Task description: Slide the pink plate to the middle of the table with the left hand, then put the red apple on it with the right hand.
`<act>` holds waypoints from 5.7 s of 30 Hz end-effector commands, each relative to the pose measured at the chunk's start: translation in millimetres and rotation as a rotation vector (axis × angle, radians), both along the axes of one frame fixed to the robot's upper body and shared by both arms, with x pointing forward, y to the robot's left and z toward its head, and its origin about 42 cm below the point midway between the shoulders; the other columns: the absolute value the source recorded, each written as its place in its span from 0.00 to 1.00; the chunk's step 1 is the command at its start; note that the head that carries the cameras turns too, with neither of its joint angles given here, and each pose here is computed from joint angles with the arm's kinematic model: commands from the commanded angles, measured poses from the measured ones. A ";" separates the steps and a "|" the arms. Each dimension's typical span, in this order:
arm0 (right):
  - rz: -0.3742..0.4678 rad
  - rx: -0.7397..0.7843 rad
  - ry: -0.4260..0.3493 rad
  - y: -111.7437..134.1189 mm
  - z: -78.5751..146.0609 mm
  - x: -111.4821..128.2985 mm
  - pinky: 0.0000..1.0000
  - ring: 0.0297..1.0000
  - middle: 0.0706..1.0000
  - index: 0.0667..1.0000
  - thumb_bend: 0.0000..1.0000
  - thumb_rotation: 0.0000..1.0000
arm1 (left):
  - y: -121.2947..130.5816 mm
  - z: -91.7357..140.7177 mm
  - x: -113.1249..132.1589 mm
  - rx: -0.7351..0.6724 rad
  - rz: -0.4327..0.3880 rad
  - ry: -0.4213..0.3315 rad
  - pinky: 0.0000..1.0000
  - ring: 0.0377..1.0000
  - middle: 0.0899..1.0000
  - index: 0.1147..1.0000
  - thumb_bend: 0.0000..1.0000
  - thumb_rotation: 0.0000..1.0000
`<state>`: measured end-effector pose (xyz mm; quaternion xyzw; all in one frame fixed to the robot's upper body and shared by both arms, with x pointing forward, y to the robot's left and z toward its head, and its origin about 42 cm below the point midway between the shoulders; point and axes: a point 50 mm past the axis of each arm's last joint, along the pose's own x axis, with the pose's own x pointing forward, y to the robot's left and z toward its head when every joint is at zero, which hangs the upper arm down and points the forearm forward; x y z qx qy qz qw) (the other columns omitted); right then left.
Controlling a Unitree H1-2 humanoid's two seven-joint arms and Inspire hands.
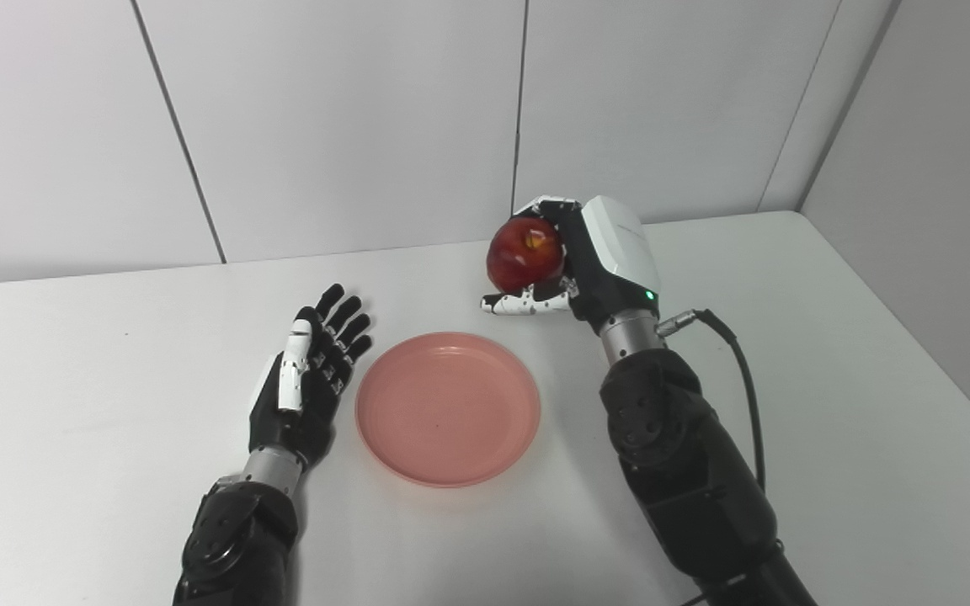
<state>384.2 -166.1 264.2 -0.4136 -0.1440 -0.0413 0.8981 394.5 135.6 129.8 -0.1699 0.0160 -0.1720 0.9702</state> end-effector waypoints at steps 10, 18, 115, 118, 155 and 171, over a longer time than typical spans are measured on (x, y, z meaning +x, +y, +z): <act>0.115 0.019 -0.088 46.9 10.6 1.0 0.25 0.32 0.39 0.45 0.52 0.14 | -17.1 -14.4 -10.7 0.026 0.011 0.065 0.91 0.91 0.91 0.88 0.37 1.00; 0.176 0.044 -0.043 60.8 -7.5 3.0 0.24 0.30 0.38 0.45 0.52 0.14 | -23.5 -13.8 -11.7 0.023 0.029 0.072 0.90 0.90 0.90 0.87 0.38 1.00; 0.225 0.014 -0.078 25.6 18.1 -33.6 0.77 0.85 0.90 0.93 1.00 0.50 | -20.6 -10.6 -11.2 0.008 0.068 0.064 0.89 0.90 0.90 0.86 0.37 1.00; 0.222 0.039 -0.093 18.5 25.1 -35.1 0.78 0.87 0.90 0.93 1.00 0.49 | -20.5 -10.5 -11.3 0.013 0.069 0.065 0.89 0.90 0.90 0.87 0.37 1.00; 0.124 0.754 0.026 -47.9 -110.8 -30.3 0.99 0.98 0.98 0.99 0.88 1.00 | -15.3 -11.7 -14.9 0.027 0.077 0.063 0.90 0.90 0.91 0.89 0.39 1.00; 0.132 0.812 0.066 -42.9 -129.0 -27.6 1.00 0.96 0.97 0.97 0.70 1.00 | -12.0 -14.4 -15.9 0.019 0.085 0.063 0.90 0.90 0.91 0.89 0.38 1.00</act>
